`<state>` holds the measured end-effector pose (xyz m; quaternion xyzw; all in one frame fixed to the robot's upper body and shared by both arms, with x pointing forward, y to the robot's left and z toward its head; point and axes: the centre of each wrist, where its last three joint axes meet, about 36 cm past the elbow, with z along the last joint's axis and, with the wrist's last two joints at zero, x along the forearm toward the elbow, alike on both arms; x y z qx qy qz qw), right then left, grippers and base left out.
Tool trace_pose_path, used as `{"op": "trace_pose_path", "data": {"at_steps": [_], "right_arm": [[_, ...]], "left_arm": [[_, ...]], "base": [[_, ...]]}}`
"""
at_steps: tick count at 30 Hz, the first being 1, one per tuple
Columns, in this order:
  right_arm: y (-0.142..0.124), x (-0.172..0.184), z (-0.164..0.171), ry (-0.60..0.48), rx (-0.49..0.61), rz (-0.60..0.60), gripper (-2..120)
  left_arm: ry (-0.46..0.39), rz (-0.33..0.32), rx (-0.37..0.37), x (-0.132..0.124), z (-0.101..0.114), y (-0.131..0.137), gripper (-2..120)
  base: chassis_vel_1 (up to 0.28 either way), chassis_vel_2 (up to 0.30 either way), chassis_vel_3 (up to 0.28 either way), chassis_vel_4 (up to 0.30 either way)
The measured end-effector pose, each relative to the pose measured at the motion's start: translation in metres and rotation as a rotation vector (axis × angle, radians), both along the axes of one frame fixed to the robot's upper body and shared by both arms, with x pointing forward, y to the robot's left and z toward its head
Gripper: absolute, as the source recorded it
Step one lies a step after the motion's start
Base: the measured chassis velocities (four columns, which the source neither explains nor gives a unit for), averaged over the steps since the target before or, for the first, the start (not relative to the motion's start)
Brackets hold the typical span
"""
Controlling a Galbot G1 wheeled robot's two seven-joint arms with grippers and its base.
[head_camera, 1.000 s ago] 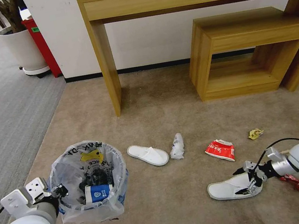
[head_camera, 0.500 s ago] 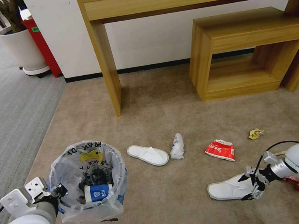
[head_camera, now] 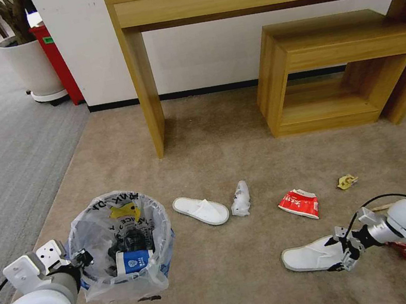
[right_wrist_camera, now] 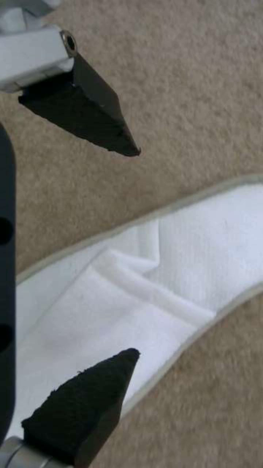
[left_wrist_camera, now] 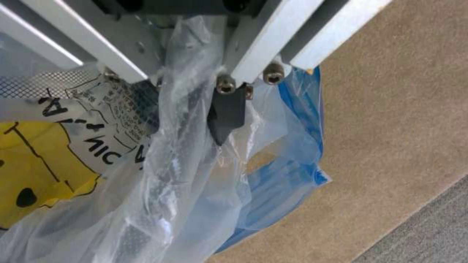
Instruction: Pick up the trash bin and place the garbage on the floor into it.
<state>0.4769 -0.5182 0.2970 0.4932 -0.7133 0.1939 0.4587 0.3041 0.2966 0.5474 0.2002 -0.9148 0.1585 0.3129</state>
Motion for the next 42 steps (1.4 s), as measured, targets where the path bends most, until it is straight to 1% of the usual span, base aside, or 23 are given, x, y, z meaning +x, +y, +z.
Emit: {"op": "trace_pose_path", "data": {"at_steps": [9,17,26,29,30,32,33,34,35,36,37,39,40,42], "right_arm": [[-0.007,0.001,0.000,-0.027,-0.026,-0.024,100],[-0.007,-0.003,-0.005,-0.025,-0.052,-0.005,100],[-0.002,-0.004,-0.008,-0.051,-0.105,0.021,100],[-0.001,-0.004,-0.010,-0.060,-0.121,0.019,91],[-0.001,-0.004,-0.010,-0.060,-0.121,0.019,91],[-0.002,-0.004,-0.011,-0.065,-0.127,0.011,80],[-0.002,-0.004,-0.011,-0.065,-0.127,0.011,80],[-0.003,-0.004,-0.012,-0.068,-0.130,0.007,76],[-0.004,-0.004,-0.012,-0.072,-0.134,0.002,69],[-0.005,-0.004,-0.012,-0.075,-0.136,-0.002,65],[-0.005,-0.004,-0.012,-0.075,-0.136,-0.002,65],[-0.007,-0.003,-0.013,-0.079,-0.139,-0.008,55],[-0.007,-0.003,-0.013,-0.079,-0.139,-0.008,55],[-0.007,-0.002,-0.014,-0.080,-0.140,-0.010,43]], "left_arm": [[-0.006,-0.003,0.004,-0.003,0.002,-0.001,0],[-0.007,-0.004,0.003,-0.005,0.003,-0.003,0],[-0.007,-0.003,0.004,-0.006,0.003,-0.003,0],[-0.009,-0.003,0.003,-0.006,0.004,-0.003,0],[-0.009,-0.003,0.003,-0.006,0.004,-0.003,0],[-0.010,-0.006,0.001,-0.006,0.004,-0.003,0],[-0.010,-0.006,0.001,-0.006,0.004,-0.003,0],[-0.010,-0.007,0.000,-0.005,0.003,-0.004,0],[-0.009,-0.008,-0.001,-0.004,0.003,-0.004,0],[-0.009,-0.008,-0.002,-0.004,0.002,-0.004,0],[-0.009,-0.008,-0.002,-0.004,0.002,-0.004,0],[-0.009,-0.009,-0.003,-0.003,0.002,-0.003,0],[-0.009,-0.009,-0.003,-0.003,0.002,-0.003,0],[-0.008,-0.008,-0.004,-0.002,0.001,-0.003,0]], "base": [[0.000,0.000,0.000,0.000],[0.000,0.000,0.000,0.000],[0.000,0.000,0.000,0.000],[0.000,0.000,0.000,0.000],[0.000,0.000,0.000,0.000],[0.000,0.000,0.000,0.000],[0.000,0.000,0.000,0.000],[0.000,0.000,0.000,0.000],[0.000,0.000,0.000,0.000],[0.000,0.000,0.000,0.000],[0.000,0.000,0.000,0.000],[0.000,0.000,0.000,0.000],[0.000,0.000,0.000,0.000],[0.000,0.000,0.000,0.000]]}}
